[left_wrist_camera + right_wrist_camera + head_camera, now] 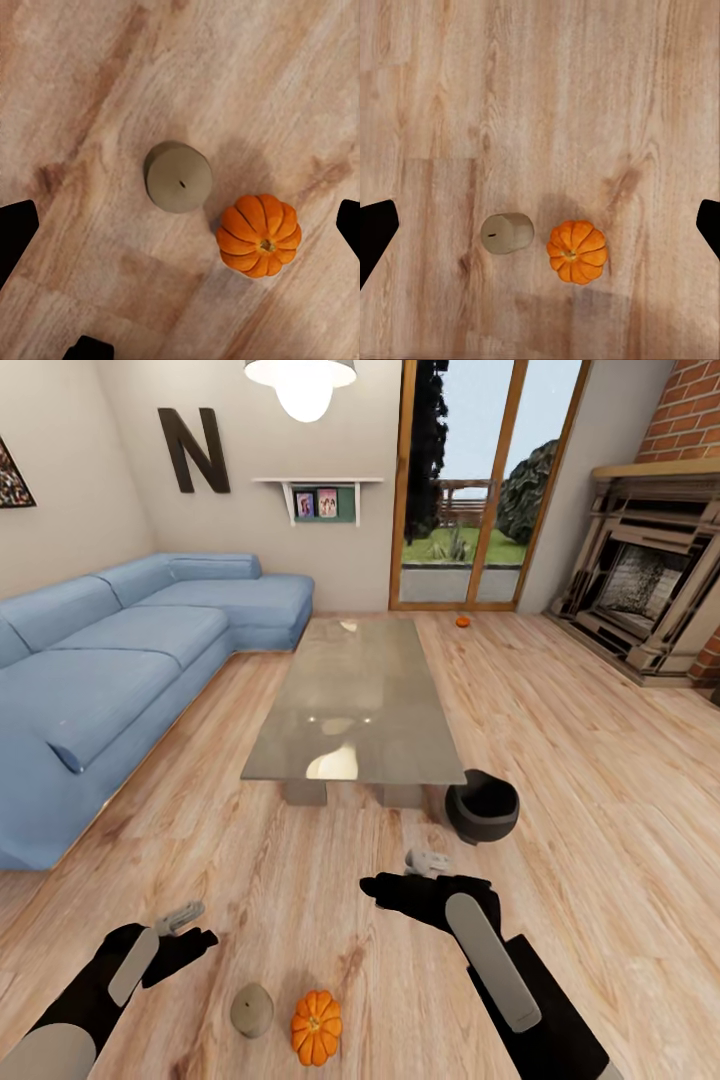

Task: Place each of the two pumpkins and all three candles from the living room inside a cabinet in the living room (use any cabinet), then make sure every cabinet is closed, and position the cauldron so it is next to a table in the living room.

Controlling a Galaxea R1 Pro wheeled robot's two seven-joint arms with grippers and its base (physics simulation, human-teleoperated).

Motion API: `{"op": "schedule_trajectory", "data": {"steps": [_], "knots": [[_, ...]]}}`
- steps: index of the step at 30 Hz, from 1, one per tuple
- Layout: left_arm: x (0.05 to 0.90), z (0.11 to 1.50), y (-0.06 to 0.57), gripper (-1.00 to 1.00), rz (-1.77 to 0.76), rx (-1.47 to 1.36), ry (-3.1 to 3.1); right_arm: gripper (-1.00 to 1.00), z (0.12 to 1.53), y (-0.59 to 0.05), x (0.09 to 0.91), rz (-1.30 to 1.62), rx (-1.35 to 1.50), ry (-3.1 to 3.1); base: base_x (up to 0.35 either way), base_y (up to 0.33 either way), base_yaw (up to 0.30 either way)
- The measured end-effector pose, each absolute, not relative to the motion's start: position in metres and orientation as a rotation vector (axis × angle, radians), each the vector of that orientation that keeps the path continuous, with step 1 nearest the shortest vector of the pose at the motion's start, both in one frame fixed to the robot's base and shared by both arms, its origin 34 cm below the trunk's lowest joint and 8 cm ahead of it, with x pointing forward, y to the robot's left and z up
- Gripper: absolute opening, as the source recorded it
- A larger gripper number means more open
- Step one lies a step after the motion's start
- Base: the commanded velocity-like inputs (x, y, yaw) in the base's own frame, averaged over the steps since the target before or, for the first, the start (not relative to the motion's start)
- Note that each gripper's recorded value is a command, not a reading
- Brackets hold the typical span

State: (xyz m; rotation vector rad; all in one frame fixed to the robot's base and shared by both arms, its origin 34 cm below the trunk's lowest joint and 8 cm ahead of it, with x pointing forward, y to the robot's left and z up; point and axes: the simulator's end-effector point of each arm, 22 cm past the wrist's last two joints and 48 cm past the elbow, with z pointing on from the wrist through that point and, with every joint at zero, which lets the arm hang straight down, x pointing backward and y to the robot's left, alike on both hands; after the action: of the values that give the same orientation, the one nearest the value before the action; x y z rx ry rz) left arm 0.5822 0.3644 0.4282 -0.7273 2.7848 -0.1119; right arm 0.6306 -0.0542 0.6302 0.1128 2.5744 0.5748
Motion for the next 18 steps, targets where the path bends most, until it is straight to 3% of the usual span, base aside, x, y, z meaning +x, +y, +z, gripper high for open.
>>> {"op": "schedule_trajectory", "data": {"steps": [12, 18], "knots": [[0.577, 0.402, 0.359, 1.00, -0.121, -0.725, 2.789, 1.00, 0.613, -0.042, 0.623, 0.654, 0.098, 2.566, 0.000, 0.000, 0.000], [0.575, 0.389, 0.358, 1.00, -0.123, -0.723, 2.789, 1.00, 0.629, -0.002, 0.616, 0.981, 0.018, 2.457, 0.000, 0.000, 0.000]]}}
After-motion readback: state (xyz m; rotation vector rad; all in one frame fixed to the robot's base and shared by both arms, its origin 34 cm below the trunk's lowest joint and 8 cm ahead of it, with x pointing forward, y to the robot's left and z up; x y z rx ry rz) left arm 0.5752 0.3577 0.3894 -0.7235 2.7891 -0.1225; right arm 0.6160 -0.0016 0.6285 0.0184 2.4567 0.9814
